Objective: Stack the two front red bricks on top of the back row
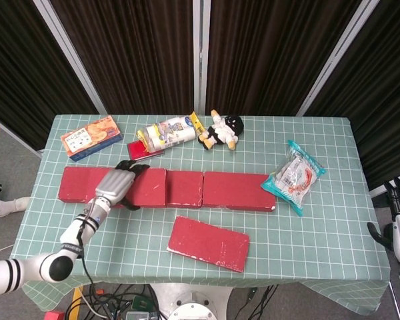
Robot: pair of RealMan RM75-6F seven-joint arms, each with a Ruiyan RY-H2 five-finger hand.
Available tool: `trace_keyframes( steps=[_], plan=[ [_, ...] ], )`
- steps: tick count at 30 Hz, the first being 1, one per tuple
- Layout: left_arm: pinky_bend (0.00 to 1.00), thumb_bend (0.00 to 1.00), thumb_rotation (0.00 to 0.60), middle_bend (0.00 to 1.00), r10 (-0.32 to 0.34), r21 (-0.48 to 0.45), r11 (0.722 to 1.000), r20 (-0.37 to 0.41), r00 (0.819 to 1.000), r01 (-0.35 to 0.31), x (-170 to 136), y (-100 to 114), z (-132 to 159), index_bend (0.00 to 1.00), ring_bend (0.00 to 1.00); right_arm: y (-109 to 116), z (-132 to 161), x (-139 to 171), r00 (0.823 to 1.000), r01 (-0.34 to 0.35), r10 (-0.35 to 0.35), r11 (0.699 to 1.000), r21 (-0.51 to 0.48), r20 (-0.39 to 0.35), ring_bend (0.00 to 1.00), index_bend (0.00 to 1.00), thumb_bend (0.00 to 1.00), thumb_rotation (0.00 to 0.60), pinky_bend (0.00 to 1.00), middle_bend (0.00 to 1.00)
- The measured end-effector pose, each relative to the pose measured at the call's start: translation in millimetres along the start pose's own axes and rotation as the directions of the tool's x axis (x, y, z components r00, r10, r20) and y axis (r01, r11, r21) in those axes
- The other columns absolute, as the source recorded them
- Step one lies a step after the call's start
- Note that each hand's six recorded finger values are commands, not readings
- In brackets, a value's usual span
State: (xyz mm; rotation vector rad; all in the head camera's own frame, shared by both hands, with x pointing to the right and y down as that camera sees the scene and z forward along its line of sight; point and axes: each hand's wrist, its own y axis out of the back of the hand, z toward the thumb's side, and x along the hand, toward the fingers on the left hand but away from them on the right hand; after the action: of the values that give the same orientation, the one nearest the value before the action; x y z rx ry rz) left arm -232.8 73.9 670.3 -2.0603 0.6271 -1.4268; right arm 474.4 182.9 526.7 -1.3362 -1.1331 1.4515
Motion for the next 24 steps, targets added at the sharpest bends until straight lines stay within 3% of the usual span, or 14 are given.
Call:
trace_keyframes(
  steps=[6, 12, 24],
  plan=[
    [0.0, 0.06, 0.6, 0.17, -0.041, -0.032, 0.999, -0.015, 0.999, 0.041, 19, -2, 1, 0.13, 0.0, 0, -1, 0, 1.0, -0.007, 0.007, 1.0, 0.004, 0.005, 0.0, 0.0, 0.17, 0.6, 0.0, 0.0],
    [0.0, 0.06, 0.6, 0.17, -0.07, 0.029, 0.997, -0.001, 0.998, 0.07, 31, -4, 1, 0.13, 0.0, -2, -4, -1, 1.0, -0.017, 0.017, 1.0, 0.007, 0.017, 0.0, 0.0, 0.17, 0.6, 0.0, 0.0],
    [0.0, 0.06, 0.6, 0.17, -0.086, 0.023, 0.996, 0.007, 0.996, 0.086, 42, -8, -1, 0.13, 0.0, -4, -4, 0, 0.999, -0.024, 0.024, 1.0, 0.012, 0.025, 0.0, 0.0, 0.17, 0.6, 0.0, 0.0]
  ],
)
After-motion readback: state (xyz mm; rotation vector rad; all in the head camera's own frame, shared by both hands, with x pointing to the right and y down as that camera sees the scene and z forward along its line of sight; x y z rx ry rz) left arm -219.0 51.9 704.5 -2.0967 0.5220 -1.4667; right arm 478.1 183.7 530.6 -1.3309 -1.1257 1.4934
